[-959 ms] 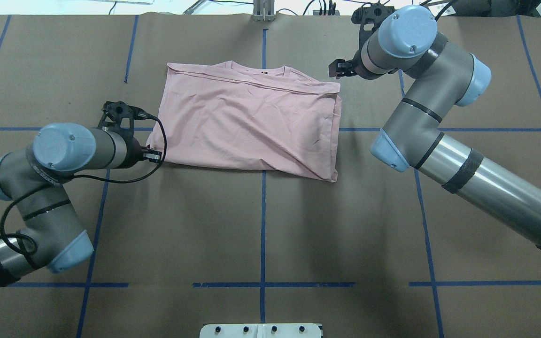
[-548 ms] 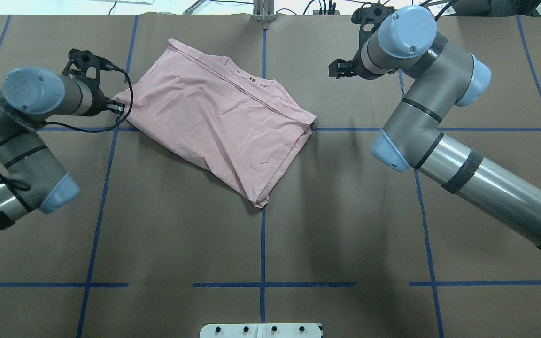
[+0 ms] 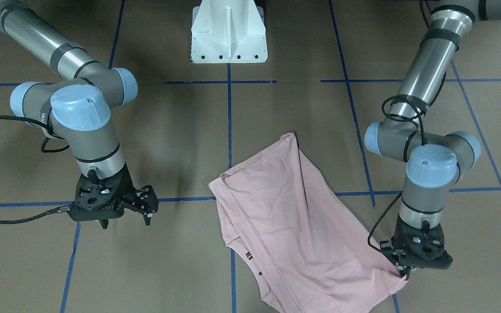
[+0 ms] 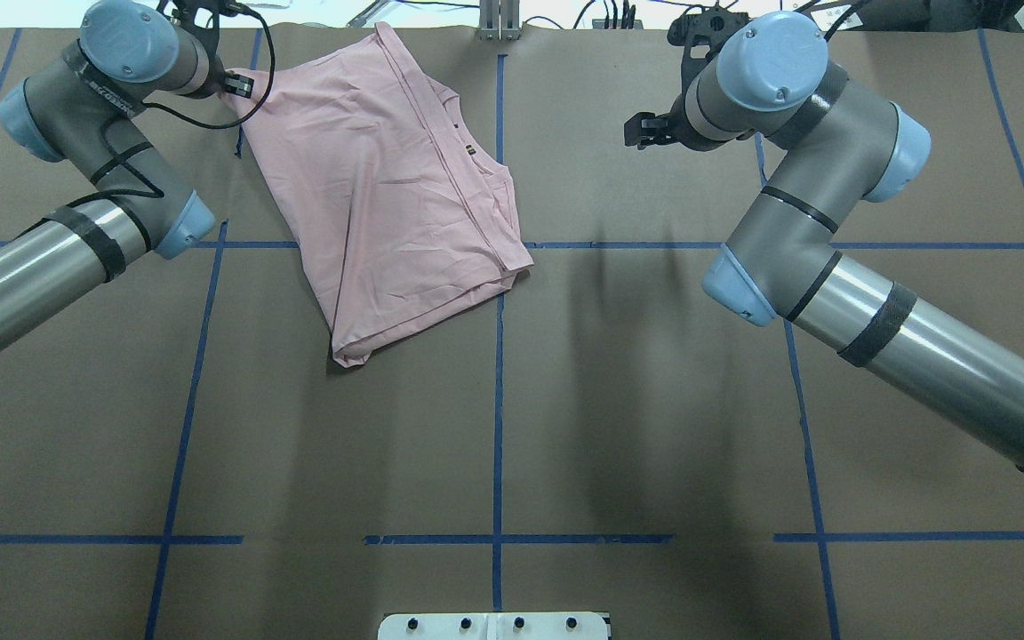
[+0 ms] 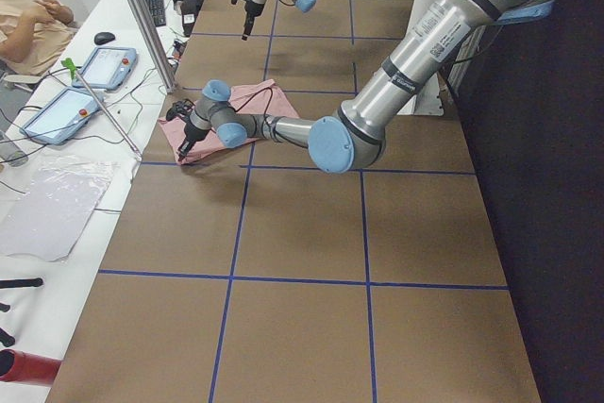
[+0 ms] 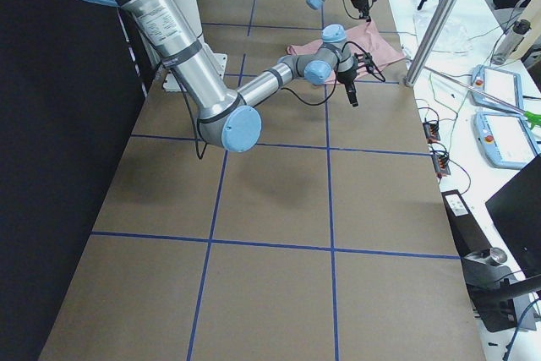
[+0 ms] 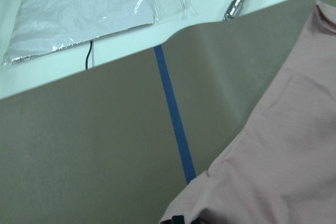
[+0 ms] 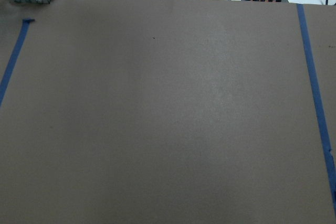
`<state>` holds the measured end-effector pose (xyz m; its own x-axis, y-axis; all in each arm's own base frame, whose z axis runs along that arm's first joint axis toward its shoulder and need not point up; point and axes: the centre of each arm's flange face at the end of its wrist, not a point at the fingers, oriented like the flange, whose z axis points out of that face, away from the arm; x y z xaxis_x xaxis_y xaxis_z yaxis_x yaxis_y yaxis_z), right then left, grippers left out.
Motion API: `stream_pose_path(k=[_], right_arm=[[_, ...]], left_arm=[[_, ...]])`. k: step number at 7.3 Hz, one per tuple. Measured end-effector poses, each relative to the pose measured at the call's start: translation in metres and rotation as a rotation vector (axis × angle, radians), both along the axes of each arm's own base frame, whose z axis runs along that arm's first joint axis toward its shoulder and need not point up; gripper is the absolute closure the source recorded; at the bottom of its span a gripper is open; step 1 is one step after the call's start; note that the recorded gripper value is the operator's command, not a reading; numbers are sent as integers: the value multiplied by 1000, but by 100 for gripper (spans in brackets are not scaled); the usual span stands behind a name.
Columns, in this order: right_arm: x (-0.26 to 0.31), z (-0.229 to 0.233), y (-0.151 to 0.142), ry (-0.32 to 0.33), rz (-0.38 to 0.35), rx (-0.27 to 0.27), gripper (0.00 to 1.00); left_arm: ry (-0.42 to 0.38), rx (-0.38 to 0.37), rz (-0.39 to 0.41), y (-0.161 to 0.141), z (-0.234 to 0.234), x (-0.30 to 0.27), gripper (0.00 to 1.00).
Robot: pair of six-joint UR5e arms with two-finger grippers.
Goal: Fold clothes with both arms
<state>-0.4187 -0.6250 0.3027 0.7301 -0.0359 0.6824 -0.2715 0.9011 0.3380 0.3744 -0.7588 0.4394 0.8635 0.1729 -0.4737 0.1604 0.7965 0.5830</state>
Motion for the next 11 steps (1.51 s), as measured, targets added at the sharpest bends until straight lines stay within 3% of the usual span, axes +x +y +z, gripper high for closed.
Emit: stream_pose_path(k=[2, 4, 5, 8, 11], right_arm=[[-8, -10, 3, -14, -4, 1, 2], [-43, -47, 4, -67, 23, -31, 29], [-76, -72, 3, -96, 56, -61, 34], [-185, -117, 26, -141, 131, -97, 42], [-227, -104, 46, -96, 122, -103, 45]], left_arm=[[28, 34, 3, -7, -4, -17, 0], [94, 55, 91, -1, -6, -66, 0], [111, 68, 111, 7, -6, -79, 0], [144, 69, 110, 16, -11, -82, 0], [166, 51, 100, 21, -9, -76, 0]])
